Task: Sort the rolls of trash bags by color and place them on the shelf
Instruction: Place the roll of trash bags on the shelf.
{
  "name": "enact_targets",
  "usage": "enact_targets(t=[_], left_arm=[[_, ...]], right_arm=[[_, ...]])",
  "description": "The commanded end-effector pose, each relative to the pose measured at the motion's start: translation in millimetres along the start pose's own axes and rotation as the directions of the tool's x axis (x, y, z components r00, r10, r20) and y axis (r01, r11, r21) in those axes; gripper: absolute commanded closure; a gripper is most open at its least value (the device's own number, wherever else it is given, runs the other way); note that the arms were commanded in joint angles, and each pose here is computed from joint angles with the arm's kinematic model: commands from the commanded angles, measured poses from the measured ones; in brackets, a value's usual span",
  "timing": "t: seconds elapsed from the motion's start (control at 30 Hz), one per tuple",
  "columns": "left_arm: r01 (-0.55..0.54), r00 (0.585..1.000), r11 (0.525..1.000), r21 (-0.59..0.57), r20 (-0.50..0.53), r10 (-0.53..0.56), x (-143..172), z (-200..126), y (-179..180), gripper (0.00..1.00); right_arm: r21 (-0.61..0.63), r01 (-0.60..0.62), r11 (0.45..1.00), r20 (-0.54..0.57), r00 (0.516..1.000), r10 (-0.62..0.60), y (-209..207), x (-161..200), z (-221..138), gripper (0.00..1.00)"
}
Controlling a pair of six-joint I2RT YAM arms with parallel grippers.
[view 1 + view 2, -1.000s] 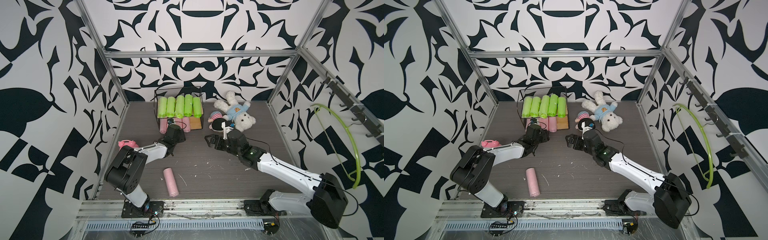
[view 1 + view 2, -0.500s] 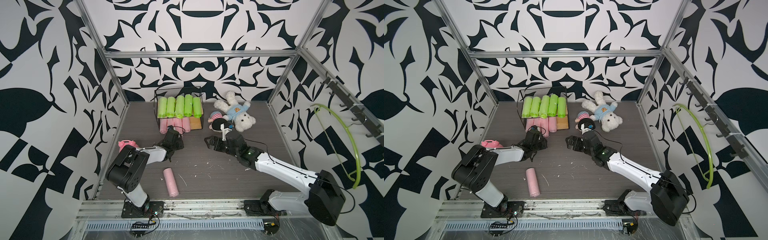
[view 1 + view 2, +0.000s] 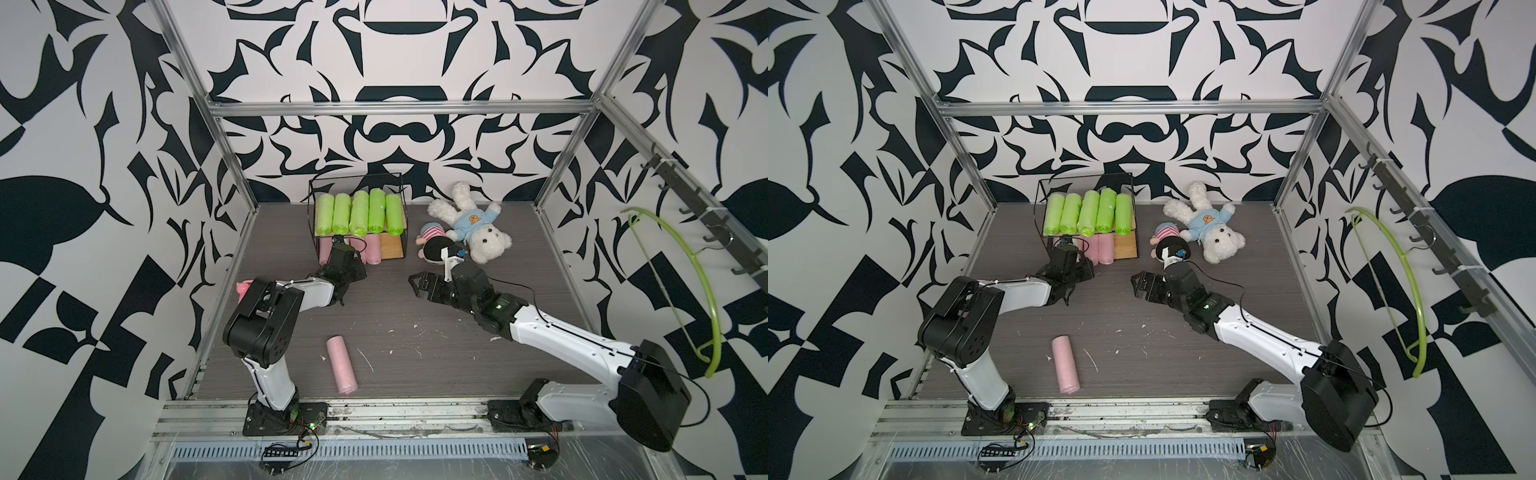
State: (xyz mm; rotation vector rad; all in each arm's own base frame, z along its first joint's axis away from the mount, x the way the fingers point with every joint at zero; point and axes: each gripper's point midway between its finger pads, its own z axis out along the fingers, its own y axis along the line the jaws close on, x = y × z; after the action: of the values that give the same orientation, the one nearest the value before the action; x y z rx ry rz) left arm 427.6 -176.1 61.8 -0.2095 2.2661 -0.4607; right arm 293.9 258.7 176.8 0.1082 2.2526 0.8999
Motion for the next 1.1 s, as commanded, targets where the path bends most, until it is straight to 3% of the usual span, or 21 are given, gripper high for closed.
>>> enact_targets(t=[0.0, 0.5, 0.63, 0.77, 0.97, 1.07], left_arm=[[-0.013, 1.000, 1.000, -0.004, 0.000, 0.013, -2.3, 4.8, 1.5, 0.72], [-0.006, 1.000, 1.000, -0.009, -0.010, 0.005, -5.4, 3.5, 2.5, 0.62], [0.044, 0.998, 0.997, 0.061, -0.047, -0.041, 5.0, -23.4, -6.4, 0.53], [0.068, 0.994, 0.994, 0.083, -0.093, -0.060, 23.5, -61.1, -9.3, 0.47], [0.006, 0.985, 1.000, -0.015, -0.172, -0.008, 65.7, -125.6, 10.0, 0.43], [0.034, 0.978, 0.995, -0.095, -0.201, -0.052, 88.1, -154.0, 29.1, 0.39]], right_arm=[[-0.032, 0.009, 0.999, 0.040, 0.999, -0.008, 12.8, -11.6, -5.8, 0.07], [-0.032, 0.028, 0.999, 0.011, 1.000, -0.028, 13.5, -7.3, -4.3, 0.07], [-0.014, 0.078, 0.997, -0.014, 0.997, -0.078, 13.2, -0.1, -4.9, 0.07], [0.047, 0.207, 0.977, -0.041, 0.978, -0.206, 15.3, 12.5, -8.5, 0.07], [0.080, 0.381, 0.921, -0.099, 0.922, -0.373, 24.8, 39.9, -7.1, 0.08], [0.108, 0.405, 0.908, -0.118, 0.912, -0.393, 17.1, 50.3, 1.1, 0.08]])
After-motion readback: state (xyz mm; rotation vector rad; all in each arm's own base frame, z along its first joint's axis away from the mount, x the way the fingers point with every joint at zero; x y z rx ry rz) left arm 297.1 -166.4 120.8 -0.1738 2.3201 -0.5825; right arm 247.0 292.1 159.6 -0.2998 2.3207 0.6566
